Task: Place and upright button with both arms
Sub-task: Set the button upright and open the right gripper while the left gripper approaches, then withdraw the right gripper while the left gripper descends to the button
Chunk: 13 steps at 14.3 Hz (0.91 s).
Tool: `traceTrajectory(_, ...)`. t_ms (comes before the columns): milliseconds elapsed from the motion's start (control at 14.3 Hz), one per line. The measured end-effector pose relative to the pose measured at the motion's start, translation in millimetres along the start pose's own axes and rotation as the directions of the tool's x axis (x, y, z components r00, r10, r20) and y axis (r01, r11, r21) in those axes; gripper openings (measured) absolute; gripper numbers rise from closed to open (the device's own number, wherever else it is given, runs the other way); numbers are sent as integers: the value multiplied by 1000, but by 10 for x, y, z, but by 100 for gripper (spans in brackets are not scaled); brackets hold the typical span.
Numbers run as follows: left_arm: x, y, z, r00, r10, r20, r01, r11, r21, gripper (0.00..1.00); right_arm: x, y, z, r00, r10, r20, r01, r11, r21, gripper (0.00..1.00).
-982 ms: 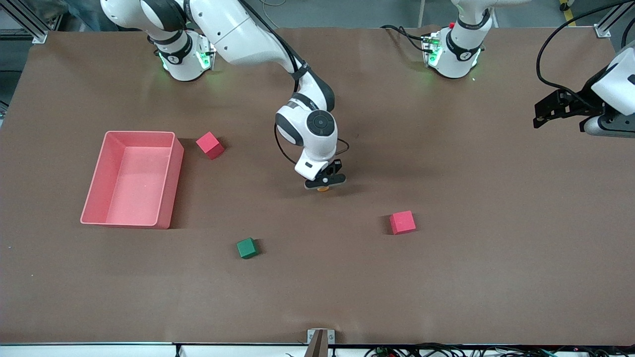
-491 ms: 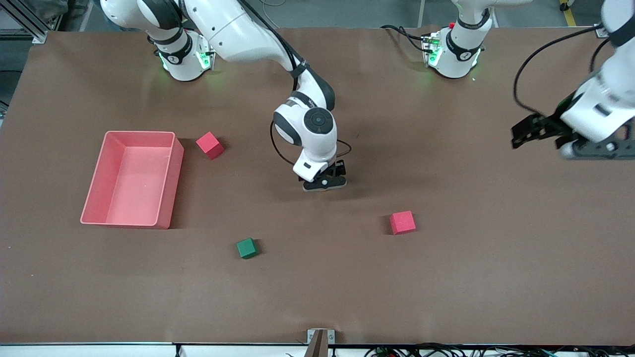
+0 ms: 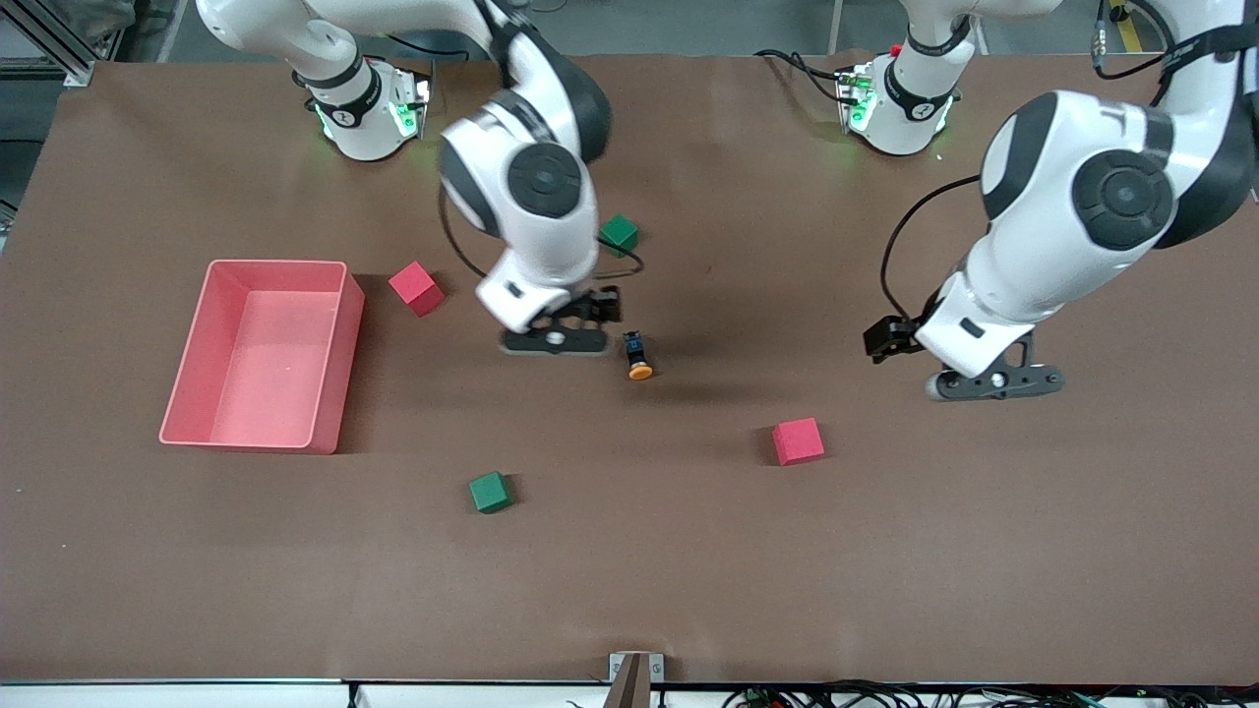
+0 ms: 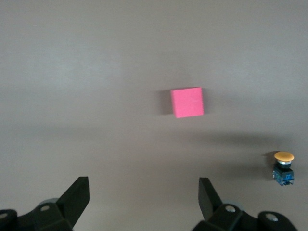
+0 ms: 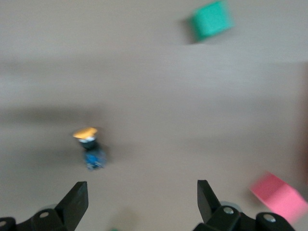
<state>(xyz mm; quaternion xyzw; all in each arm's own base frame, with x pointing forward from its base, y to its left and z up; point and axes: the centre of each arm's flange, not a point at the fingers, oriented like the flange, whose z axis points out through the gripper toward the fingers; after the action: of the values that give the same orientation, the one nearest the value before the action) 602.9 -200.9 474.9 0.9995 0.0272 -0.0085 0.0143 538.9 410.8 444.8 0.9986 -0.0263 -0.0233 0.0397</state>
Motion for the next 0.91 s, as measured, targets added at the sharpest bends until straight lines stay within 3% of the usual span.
traceTrajectory(421, -411, 1123, 802, 993, -110, -36, 108, 993, -46, 100, 350, 1831, -971, 991, 119, 64, -120, 993, 1, 100)
traceTrajectory(701, -826, 1840, 1496, 986, -162, -24, 160, 985, -65, 100, 489, 3000, -1356, 991, 128, 32, -130, 990, 47, 100)
traceTrajectory(911, -1161, 2269, 2051, 991, -131, 7, 131, 991, -41, 100, 437, 3711, -1580, 996, 89, -3, -89, 994, 70, 100)
